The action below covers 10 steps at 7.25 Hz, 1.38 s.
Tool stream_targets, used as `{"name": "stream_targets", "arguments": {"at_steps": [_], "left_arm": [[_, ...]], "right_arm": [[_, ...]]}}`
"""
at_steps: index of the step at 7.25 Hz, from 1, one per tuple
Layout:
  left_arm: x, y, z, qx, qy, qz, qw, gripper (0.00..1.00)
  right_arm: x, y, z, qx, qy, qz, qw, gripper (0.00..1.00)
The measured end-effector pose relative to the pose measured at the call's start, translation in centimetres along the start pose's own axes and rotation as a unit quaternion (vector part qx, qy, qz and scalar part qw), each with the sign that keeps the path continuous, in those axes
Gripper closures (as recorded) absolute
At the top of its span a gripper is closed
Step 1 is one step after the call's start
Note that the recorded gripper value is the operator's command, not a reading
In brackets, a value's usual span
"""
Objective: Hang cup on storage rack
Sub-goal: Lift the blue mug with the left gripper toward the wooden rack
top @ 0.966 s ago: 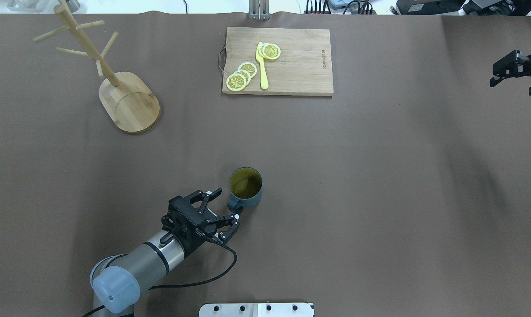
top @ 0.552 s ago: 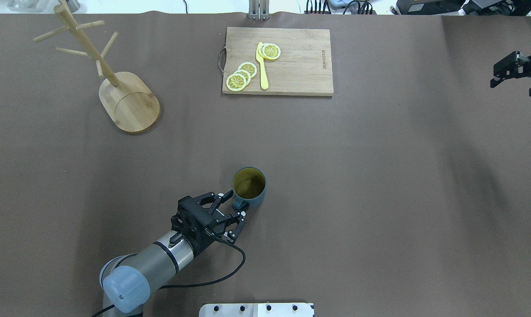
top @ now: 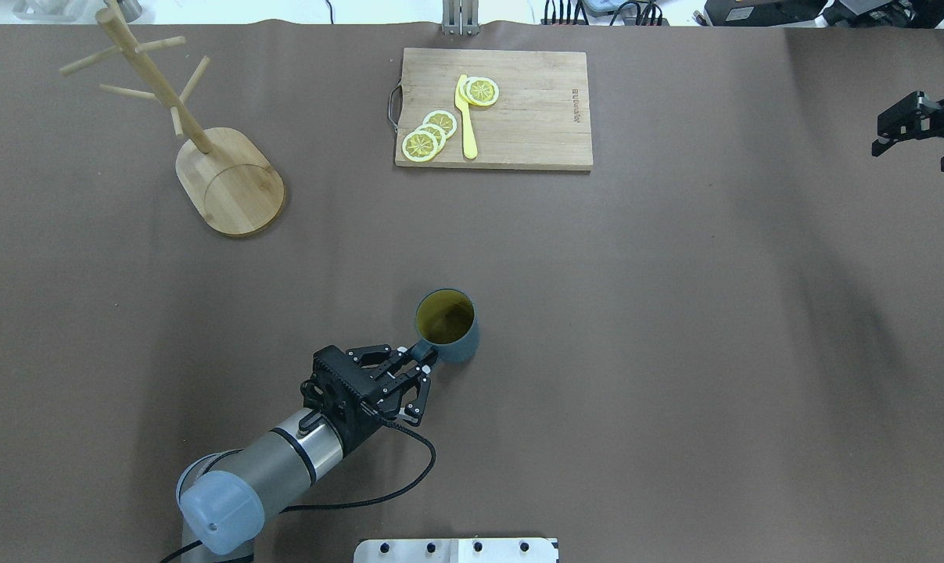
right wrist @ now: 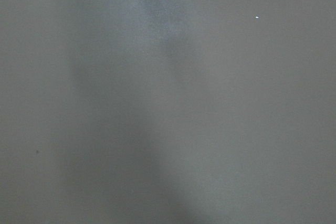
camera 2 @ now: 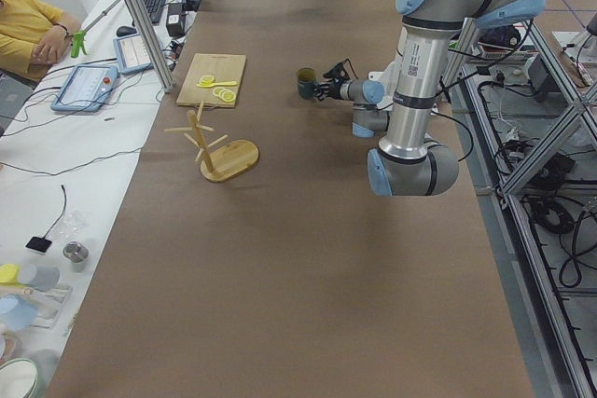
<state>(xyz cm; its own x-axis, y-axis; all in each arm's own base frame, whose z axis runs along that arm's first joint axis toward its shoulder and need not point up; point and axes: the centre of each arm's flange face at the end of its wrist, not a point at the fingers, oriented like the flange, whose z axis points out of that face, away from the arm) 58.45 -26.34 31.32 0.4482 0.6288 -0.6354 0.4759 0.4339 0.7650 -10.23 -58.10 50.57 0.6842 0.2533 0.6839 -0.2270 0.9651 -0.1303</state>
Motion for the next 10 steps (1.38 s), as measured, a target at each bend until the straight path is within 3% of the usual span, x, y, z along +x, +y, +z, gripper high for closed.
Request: {"name": "stream_targets", "arguments": {"at_steps": [2, 3, 4, 5, 7, 8, 10], "left_arm": [[-2.0, -2.6, 0.0, 0.036, 0.007, -0.066, 0.9971, 1.0], [-4.0, -4.9, 0.1, 0.059, 0.024, -0.135, 0.9888, 1.0], [-6.8, -7.8, 0.5, 0.074, 0.044, -0.236, 0.9679, 1.0], [-10.3, -11.1, 0.7, 0.089, 0.059, -0.339, 0.9346, 1.0], [-18.4, -18.1, 0.2, 0.105, 0.079, -0.482, 0.8663, 1.0], [-23.0, -21.5, -0.7, 0.106, 0.088, -0.563, 0.815, 1.0], [-30.8, -24.4, -2.7, 0.099, 0.115, -0.697, 0.7007, 1.0]], "right_arm": [[-0.1, -0.1, -0.1, 0.001, 0.0, -0.001, 1.0, 0.0], [-0.2, -0.1, -0.1, 0.002, -0.001, -0.002, 1.0, 0.0], [-0.3, 0.0, -0.2, 0.003, -0.001, -0.003, 1.0, 0.0], [-0.4, 0.1, -0.5, 0.004, -0.003, -0.005, 1.0, 0.0], [-0.9, 0.3, -1.0, 0.009, -0.007, -0.008, 0.9999, 0.0], [-1.0, 0.4, -1.2, 0.01, -0.008, -0.009, 0.9999, 0.0], [-1.1, 0.3, -1.3, 0.012, -0.007, -0.01, 0.9999, 0.0]]}}
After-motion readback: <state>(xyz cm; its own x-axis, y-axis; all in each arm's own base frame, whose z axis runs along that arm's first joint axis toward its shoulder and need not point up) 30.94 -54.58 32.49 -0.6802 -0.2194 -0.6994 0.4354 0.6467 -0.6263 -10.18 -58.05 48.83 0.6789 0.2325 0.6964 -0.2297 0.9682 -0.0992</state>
